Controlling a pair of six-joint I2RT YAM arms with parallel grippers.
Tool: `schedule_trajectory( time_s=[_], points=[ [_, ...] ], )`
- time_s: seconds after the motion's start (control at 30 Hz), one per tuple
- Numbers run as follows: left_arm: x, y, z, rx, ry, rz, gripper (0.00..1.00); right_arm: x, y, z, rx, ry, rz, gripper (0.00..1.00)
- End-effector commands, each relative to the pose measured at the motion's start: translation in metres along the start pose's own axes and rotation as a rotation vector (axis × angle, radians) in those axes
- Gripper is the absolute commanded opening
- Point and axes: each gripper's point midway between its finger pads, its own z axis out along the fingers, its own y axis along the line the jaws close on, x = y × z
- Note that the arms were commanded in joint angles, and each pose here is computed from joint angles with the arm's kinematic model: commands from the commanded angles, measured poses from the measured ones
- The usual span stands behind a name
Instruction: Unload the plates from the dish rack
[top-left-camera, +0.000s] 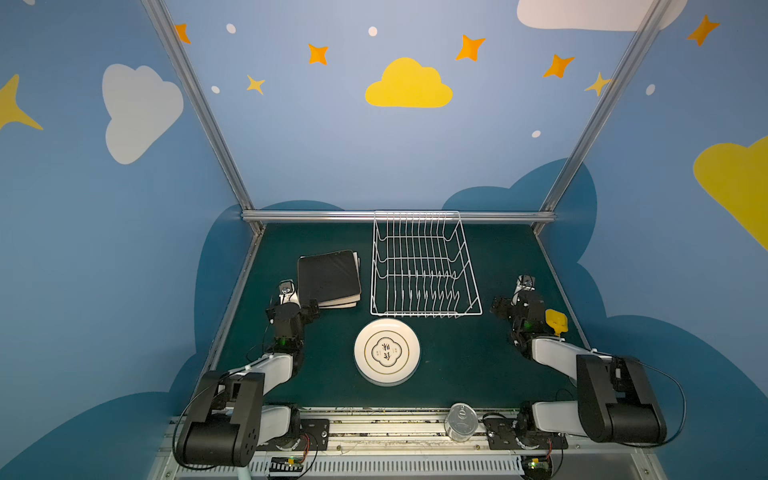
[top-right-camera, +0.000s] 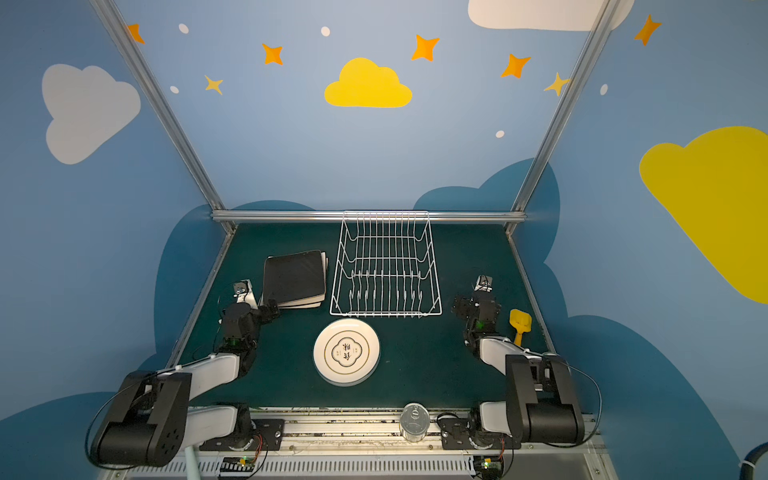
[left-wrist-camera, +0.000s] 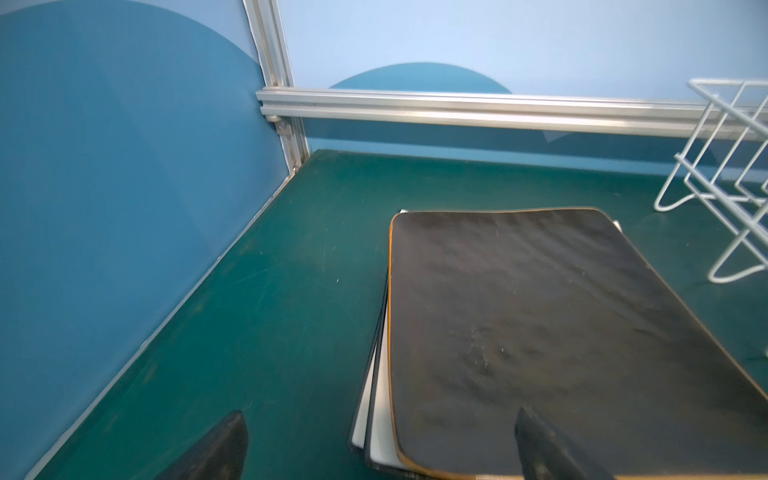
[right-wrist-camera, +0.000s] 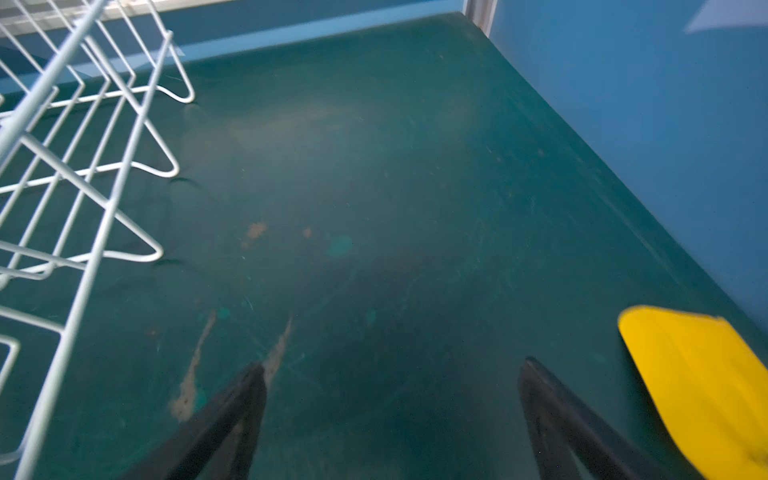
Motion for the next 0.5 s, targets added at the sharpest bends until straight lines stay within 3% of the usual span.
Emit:
schedule_trajectory(
  time_s=[0.0,0.07,0.2,0.33,0.47],
  points=[
    [-0.004,-0.01,0.009,0.076,-0.048,-0.027,0.99,-0.016,0.007,0.012,-0.015,-0.043,-0.037,0.94],
    [0.004,-0.015,0.016,0.101,-0.02,-0.012,0.99,-0.013,0.005,0.011,-0.002,0.033,0.002,0.94],
    [0.007,-0.019,0.029,0.11,-0.02,-0.016,1.0,-0.012,0.005,0.011,-0.005,0.03,0.003,0.94],
    [0.01,-0.025,0.039,0.117,0.094,0.032,0.99,-0.012,0.005,0.011,-0.004,0.03,0.004,0.94],
    [0.011,-0.025,0.038,0.115,0.085,0.025,1.0,-0.013,0.005,0.011,-0.004,0.027,0.005,0.94]
  ],
)
